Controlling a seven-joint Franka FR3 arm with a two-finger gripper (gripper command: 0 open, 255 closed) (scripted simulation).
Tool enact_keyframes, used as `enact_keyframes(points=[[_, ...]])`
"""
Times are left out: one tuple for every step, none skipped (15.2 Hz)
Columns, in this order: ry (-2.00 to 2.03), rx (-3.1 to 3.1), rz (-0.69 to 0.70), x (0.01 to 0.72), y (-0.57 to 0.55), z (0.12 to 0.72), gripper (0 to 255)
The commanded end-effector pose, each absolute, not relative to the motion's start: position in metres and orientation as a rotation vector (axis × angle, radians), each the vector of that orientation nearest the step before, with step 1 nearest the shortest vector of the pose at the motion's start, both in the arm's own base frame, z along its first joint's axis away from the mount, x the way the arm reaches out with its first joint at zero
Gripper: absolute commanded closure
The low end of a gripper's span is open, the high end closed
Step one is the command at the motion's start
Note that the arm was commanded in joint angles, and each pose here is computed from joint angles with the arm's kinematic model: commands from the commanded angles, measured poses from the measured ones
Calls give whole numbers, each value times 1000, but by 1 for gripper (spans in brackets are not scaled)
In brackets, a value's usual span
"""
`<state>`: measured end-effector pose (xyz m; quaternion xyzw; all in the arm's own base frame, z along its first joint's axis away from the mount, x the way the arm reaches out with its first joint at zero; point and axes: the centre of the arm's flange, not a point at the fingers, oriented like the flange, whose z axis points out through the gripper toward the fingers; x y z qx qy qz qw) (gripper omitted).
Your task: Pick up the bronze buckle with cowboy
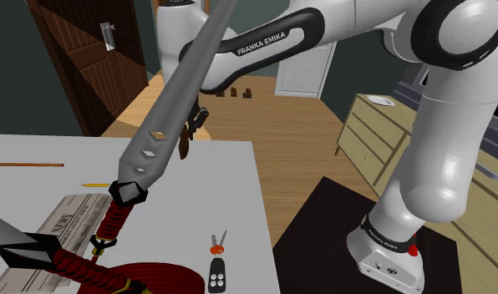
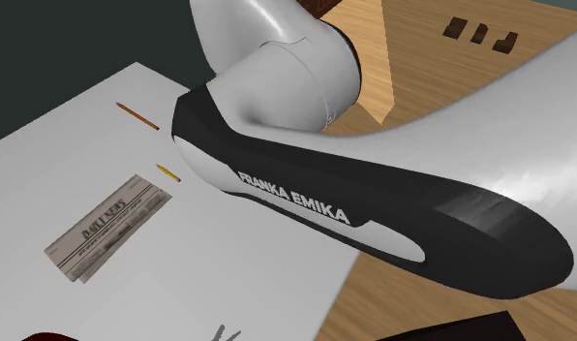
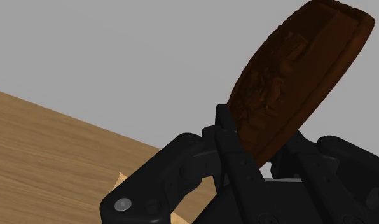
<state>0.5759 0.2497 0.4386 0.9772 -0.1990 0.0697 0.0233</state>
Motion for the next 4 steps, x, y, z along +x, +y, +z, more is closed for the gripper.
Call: enact_keyframes(points=[[-616, 3025, 215, 576, 250, 449, 255], [-616, 3025, 215, 576, 250, 454, 255], [-616, 3025, 215, 576, 250, 455, 255], [-616, 3025, 215, 576, 250, 455, 255]])
